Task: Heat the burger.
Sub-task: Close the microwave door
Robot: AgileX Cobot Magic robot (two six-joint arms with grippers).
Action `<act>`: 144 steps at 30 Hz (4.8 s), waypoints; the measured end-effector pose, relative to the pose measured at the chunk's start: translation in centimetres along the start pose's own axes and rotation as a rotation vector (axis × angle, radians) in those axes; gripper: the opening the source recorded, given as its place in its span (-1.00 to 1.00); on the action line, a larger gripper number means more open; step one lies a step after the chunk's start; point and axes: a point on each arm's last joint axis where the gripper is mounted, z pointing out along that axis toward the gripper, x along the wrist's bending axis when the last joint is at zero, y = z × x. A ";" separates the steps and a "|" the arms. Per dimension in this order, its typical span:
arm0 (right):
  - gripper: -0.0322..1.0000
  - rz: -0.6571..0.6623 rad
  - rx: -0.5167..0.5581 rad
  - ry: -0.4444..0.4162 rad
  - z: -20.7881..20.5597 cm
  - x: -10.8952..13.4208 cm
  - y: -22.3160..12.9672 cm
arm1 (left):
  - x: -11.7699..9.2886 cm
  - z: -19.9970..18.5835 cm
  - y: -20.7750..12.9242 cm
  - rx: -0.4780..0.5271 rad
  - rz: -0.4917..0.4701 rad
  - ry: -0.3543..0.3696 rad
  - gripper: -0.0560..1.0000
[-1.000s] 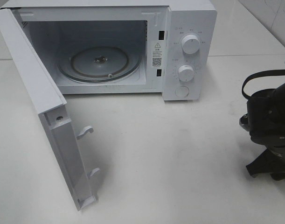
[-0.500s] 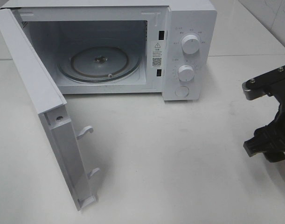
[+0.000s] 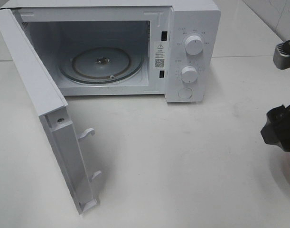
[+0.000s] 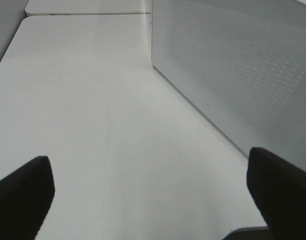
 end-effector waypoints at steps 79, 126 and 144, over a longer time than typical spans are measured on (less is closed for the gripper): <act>0.54 0.246 -0.529 -0.020 -10.7 -2.6 -15.1 | 0.0 0.0 0.0 0.000 0.000 0.000 0.98; 0.54 0.246 -0.529 -0.020 -10.7 -2.6 -15.1 | 0.2 0.5 1.5 0.007 -0.006 0.003 0.90; 0.54 0.246 -0.529 -0.020 -10.7 -2.6 -15.1 | 1.1 4.7 4.1 -0.005 -0.035 0.028 -0.49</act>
